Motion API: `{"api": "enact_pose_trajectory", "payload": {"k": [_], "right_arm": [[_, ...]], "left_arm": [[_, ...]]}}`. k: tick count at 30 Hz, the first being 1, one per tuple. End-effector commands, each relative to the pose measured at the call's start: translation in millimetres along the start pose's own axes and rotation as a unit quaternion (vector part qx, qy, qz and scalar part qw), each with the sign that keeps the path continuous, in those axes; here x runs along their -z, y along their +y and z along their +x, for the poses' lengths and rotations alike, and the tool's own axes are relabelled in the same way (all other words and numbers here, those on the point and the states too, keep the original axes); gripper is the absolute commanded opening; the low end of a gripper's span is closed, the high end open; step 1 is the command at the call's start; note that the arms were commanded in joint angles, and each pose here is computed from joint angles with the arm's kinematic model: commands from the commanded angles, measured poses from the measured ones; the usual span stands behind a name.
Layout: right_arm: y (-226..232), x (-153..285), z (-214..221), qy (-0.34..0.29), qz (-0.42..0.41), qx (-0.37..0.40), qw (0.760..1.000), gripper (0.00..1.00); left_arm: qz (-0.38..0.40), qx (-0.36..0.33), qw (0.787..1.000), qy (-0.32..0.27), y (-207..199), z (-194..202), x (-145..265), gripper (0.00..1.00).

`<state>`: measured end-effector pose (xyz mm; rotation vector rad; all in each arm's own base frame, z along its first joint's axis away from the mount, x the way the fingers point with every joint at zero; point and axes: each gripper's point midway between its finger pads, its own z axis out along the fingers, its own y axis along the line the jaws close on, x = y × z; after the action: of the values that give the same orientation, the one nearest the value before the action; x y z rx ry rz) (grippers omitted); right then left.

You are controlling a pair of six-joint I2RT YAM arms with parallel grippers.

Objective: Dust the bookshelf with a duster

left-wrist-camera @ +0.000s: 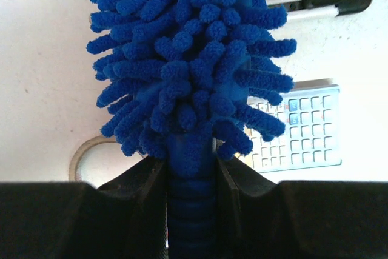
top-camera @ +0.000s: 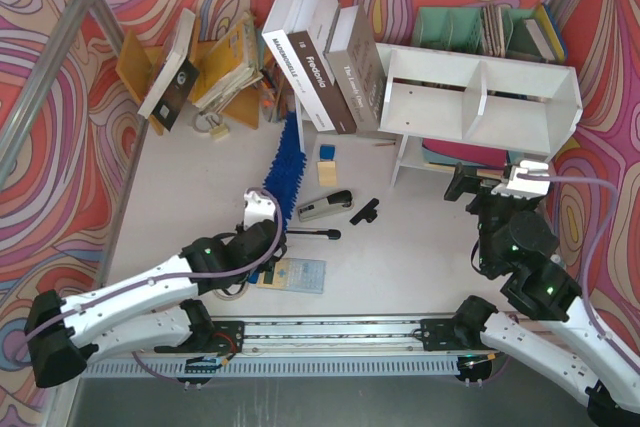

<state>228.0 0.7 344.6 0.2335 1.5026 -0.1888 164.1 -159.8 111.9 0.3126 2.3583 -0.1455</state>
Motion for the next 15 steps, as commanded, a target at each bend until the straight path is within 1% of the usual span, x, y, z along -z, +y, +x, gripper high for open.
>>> {"api": "enact_pose_trajectory", "payload": {"k": [1,4,6,10,11,15], "right_arm": [[-5,3,0,-0.001,0.004,-0.005,1.000,0.99],[-5,3,-1,-0.001,0.003,-0.006,1.000,0.98],[-5,3,0,-0.001,0.002,-0.006,1.000,0.99],[-4,3,-1,-0.001,0.001,-0.007,1.000,0.99],[-4,3,-1,-0.002,0.001,-0.007,1.000,0.99],[-5,3,-1,-0.001,0.002,-0.009,1.000,0.99]], "left_arm": [[0.046,0.024,0.999,-0.002,-25,3,-15,0.00],[0.035,0.021,0.999,0.002,-21,6,-19,0.00],[0.026,0.017,0.999,-0.009,-16,-2,-14,0.00],[0.018,0.006,0.998,-0.056,-4,-39,14,0.00],[0.031,0.011,0.995,-0.095,-2,-71,43,0.00],[0.058,0.023,0.990,-0.126,-5,-92,64,0.00]]}}
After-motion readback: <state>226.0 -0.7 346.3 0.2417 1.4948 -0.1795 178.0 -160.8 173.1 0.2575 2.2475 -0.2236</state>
